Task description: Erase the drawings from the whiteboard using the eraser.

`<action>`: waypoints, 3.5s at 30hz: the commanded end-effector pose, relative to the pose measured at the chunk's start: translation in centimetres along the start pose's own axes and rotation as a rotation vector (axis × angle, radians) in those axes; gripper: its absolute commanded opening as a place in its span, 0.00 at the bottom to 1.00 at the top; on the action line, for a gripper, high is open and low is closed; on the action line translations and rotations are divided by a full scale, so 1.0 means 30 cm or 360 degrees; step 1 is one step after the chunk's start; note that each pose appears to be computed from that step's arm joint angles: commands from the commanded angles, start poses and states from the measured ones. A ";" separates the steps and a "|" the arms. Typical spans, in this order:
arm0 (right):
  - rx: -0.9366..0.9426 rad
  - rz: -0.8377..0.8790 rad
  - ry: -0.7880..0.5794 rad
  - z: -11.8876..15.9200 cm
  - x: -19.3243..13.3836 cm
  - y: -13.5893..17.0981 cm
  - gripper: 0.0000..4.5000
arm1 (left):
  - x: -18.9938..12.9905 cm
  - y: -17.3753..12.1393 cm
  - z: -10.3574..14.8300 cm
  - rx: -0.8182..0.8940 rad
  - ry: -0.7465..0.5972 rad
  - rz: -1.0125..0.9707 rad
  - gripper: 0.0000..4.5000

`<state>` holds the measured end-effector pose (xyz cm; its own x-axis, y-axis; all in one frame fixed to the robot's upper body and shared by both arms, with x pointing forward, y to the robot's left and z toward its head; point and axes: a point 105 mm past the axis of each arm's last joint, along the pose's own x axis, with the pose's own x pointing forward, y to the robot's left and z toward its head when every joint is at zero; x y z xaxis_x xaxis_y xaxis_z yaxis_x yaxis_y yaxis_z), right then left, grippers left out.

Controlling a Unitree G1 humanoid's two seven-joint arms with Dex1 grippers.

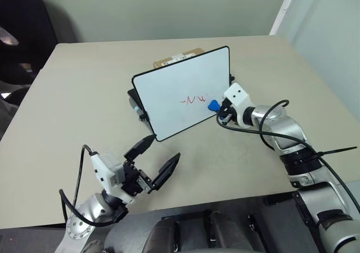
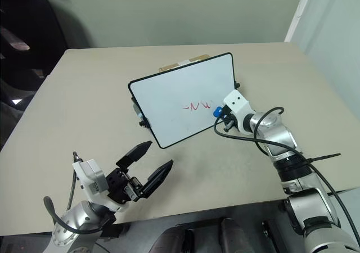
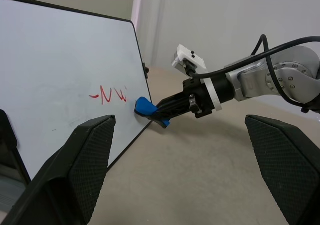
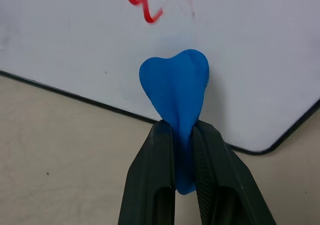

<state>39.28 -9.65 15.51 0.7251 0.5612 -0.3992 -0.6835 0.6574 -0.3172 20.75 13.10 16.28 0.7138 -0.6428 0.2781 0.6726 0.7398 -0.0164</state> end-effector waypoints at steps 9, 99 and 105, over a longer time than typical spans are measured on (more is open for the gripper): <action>-0.0137 -0.0043 -0.0299 0.257 -0.001 -0.001 0.07 | 0.006 -0.025 0.043 0.0039 -0.0080 -0.0046 1.00; 0.0186 -0.0328 0.0109 0.092 0.017 -0.119 0.07 | 0.016 -0.001 0.056 0.0077 -0.0098 -0.0032 1.00; 0.0180 -0.0310 0.0086 0.111 0.020 -0.108 0.07 | 0.014 -0.006 0.058 0.0072 -0.0104 -0.0031 1.00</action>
<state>42.03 -10.40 16.71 0.8073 0.3756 -0.4552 -0.5251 0.8091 -0.2637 21.00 13.26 17.40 0.7003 -0.6406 0.3151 0.6724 0.7401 0.0103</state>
